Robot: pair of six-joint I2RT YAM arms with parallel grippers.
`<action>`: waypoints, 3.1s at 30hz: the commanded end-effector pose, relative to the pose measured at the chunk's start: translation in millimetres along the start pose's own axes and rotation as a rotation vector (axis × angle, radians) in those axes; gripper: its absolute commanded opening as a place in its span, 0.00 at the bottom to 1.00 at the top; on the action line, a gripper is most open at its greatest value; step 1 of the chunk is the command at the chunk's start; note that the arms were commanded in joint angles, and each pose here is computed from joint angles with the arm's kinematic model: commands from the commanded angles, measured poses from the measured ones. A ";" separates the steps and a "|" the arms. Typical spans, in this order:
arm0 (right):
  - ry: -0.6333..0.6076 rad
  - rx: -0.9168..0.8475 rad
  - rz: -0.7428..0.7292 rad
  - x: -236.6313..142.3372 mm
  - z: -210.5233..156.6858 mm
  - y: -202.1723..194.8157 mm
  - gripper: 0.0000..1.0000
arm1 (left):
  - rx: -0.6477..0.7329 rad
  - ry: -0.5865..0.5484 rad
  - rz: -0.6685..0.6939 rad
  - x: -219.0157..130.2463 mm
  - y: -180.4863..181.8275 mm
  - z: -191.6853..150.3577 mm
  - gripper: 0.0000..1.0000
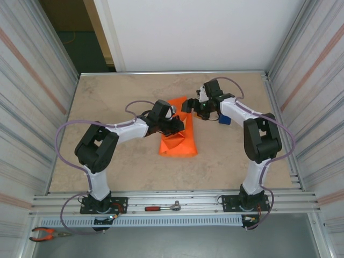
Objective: Wrap the gift box in paper
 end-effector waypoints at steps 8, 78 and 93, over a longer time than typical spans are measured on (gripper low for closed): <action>0.119 0.070 -0.037 35.2 -26.8 -19.6 0.63 | -0.045 0.140 0.185 21.4 44.4 -28.6 0.00; -0.080 0.145 0.077 -46.9 0.2 -27.8 0.58 | 0.219 0.155 0.354 -27.9 107.6 40.6 0.66; -0.360 0.404 0.050 -137.8 7.1 -154.2 0.50 | 0.220 0.165 0.372 -25.9 112.2 39.1 0.66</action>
Point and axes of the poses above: each hand's point on the last joint's axis, 136 mm out from that joint toward the fingers, its own x axis out along the fingers, its own y axis along the line the jaws close on, z = x × y, the point moved 7 cm from there along -x, back along the fingers, and after that the axes turned 9 degrees about -x, right-handed, at the moved point
